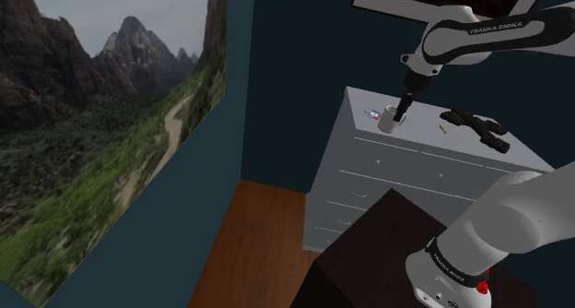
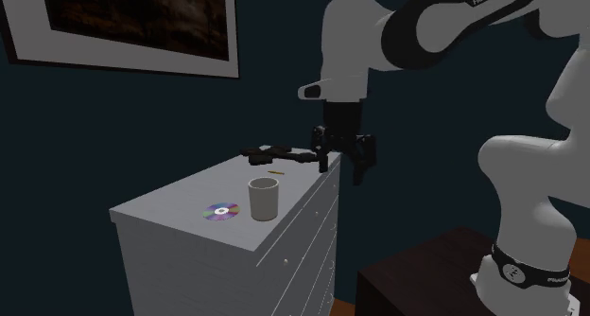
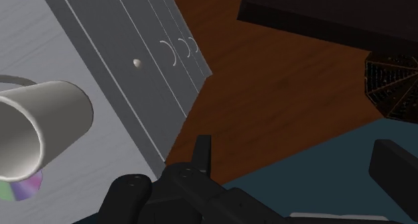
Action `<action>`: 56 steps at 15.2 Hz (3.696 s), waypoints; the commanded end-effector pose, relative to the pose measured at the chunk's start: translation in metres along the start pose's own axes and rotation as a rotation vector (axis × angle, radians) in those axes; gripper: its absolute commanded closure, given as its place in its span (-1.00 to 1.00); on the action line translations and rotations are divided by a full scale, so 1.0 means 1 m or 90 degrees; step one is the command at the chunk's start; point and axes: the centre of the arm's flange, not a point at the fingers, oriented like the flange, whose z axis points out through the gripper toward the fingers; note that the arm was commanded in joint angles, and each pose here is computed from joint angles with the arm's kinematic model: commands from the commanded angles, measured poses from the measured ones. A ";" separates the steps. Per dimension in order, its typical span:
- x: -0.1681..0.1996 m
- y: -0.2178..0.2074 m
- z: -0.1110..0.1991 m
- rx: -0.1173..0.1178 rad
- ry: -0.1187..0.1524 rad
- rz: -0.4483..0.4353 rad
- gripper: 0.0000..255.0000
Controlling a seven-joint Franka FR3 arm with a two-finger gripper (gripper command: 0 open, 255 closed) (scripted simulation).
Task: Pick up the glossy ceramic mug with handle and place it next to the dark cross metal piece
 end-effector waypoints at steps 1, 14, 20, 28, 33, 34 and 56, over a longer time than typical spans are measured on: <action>-0.001 0.024 0.009 -0.005 0.006 -0.003 -1.00; 0.020 0.177 0.066 -0.027 0.045 -0.021 -1.00; 0.025 0.200 0.094 -0.031 0.050 -0.023 -1.00; 0.027 0.200 0.113 -0.031 0.050 -0.023 -1.00; 0.027 0.200 0.113 -0.031 0.050 -0.023 1.00; 0.027 0.200 0.113 -0.031 0.050 -0.023 1.00; 0.025 0.202 0.034 -0.031 0.050 -0.023 1.00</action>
